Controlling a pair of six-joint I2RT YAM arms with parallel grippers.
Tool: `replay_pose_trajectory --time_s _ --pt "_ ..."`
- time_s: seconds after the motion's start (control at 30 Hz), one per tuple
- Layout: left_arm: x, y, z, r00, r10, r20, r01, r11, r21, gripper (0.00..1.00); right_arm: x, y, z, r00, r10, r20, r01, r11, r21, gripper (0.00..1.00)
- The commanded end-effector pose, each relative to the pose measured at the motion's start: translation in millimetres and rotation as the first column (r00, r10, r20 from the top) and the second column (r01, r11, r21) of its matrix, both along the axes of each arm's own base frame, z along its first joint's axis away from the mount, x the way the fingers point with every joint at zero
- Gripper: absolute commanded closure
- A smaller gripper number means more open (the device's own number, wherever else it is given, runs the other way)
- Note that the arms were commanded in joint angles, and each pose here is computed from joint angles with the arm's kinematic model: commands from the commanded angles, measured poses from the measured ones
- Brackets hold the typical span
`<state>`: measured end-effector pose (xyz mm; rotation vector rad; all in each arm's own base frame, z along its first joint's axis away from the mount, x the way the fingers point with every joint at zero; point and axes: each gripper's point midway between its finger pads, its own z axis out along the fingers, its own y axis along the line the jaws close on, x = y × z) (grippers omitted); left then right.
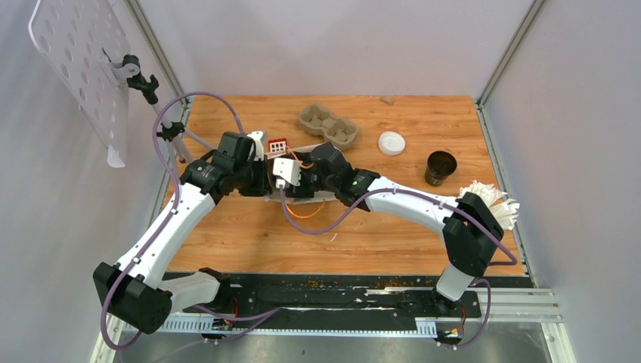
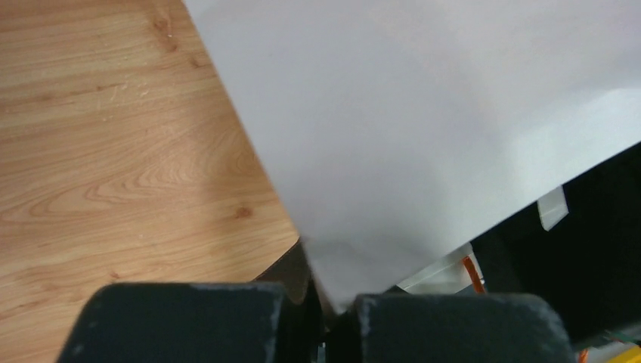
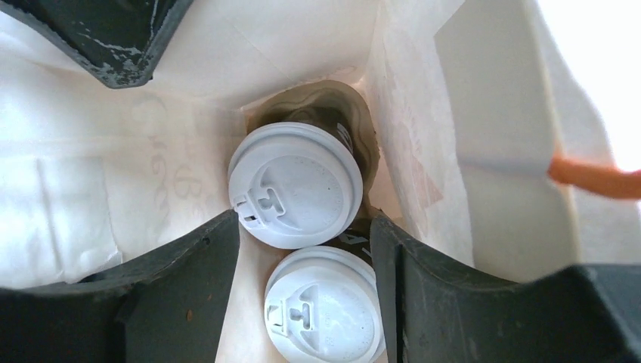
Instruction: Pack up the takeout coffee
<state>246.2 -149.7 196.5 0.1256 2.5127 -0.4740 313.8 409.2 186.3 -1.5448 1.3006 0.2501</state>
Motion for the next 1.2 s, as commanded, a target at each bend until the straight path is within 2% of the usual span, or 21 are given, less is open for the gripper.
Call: replay_pose_trajectory --time_s 0.0,0.17,0.37,0.5,0.63,0.87,0.97,1.07,1.17 --pt "4.9 -10.2 21.8 0.998 -0.021 0.057 0.024 0.998 -0.058 1.00 -15.6 -10.9 37.8 0.994 -0.043 -0.102 0.047 0.998 0.040 0.35" --pt "2.4 -24.0 33.0 0.996 -0.057 0.064 0.065 0.989 -0.133 1.00 -26.5 -28.4 45.3 0.969 -0.122 -0.213 0.125 0.992 0.000 0.34" --pt "-5.7 -34.5 33.7 0.995 -0.094 0.030 0.098 0.977 -0.189 1.00 -43.6 -46.3 57.7 0.960 -0.131 -0.248 0.135 0.991 0.001 0.35" --pt "-17.8 -33.4 34.9 0.994 -0.107 -0.001 0.104 0.974 -0.200 0.94 -50.0 -51.0 61.4 0.952 -0.140 -0.271 0.148 0.989 0.010 0.37" --pt "-23.5 -32.3 37.9 0.994 -0.112 0.008 0.111 0.972 -0.209 0.94 -48.9 -52.1 63.6 0.936 -0.178 -0.305 0.187 0.982 0.001 0.37" --pt "-22.5 -44.4 50.3 0.992 -0.122 0.006 0.119 0.953 -0.280 0.96 -73.7 -58.6 57.4 0.833 -0.242 -0.498 0.199 0.970 -0.137 0.32" --pt "-21.0 -42.5 51.7 0.994 -0.113 0.010 0.112 0.957 -0.269 0.95 -80.0 -63.7 65.3 0.809 -0.258 -0.528 0.231 0.966 -0.118 0.32" --pt "-19.2 -43.0 51.4 0.993 -0.117 0.009 0.115 0.958 -0.264 0.94 -92.1 -61.1 84.8 0.798 -0.207 -0.566 0.207 0.976 -0.065 0.30" --pt "-16.7 -42.6 50.6 0.994 -0.112 0.006 0.110 0.960 -0.256 0.95 -95.4 -63.8 96.0 0.777 -0.224 -0.589 0.227 0.971 -0.070 0.29"
